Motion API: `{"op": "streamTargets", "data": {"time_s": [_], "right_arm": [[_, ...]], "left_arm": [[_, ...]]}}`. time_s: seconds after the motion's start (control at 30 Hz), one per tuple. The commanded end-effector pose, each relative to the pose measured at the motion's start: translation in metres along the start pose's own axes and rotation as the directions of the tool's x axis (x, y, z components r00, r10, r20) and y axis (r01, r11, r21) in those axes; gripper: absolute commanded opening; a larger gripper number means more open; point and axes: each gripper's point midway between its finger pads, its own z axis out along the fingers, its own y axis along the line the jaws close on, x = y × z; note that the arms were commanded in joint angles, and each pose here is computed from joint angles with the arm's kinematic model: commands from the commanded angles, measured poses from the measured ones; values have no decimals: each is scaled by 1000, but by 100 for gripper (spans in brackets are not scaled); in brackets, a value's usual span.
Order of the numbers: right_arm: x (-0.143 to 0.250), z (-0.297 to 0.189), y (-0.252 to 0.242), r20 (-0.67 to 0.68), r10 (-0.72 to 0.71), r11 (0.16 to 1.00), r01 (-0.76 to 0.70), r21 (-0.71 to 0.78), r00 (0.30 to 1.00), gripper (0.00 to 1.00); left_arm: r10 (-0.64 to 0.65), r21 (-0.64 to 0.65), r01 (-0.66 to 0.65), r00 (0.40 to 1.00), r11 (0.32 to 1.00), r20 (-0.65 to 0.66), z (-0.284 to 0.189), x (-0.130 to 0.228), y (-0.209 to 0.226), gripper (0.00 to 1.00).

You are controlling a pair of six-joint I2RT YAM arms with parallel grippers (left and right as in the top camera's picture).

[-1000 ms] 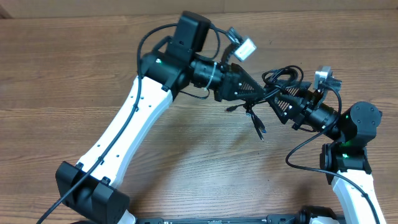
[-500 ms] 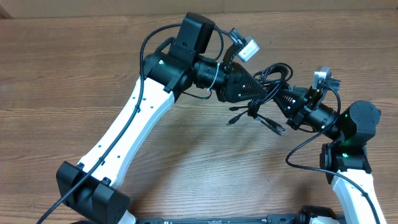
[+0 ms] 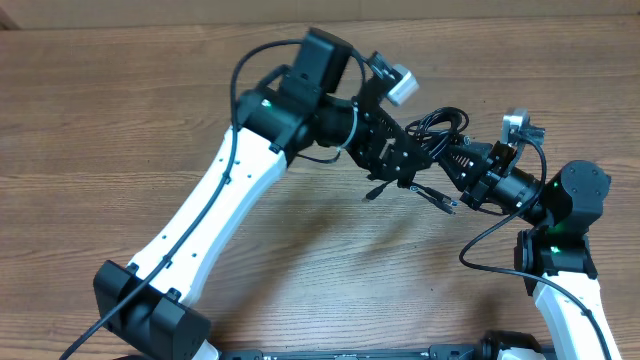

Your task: Untangle cables

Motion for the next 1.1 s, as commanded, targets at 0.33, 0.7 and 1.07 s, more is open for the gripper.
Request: {"op": "streamTargets", "data": {"time_s": [0.33, 0.7, 1.07], "right_arm": [[2, 0, 1, -19, 38, 999, -38, -1, 999, 4], [7, -1, -13, -17, 98, 993, -97, 71, 995, 4], [7, -2, -24, 7, 149, 981, -149, 125, 989, 4]], "left_arm": [[127, -368, -154, 987, 917, -98, 27, 13, 22, 32], [99, -369, -140, 987, 919, -128, 26, 22, 23, 4], [66, -142, -85, 989, 986, -129, 29, 29, -10, 4]]}}
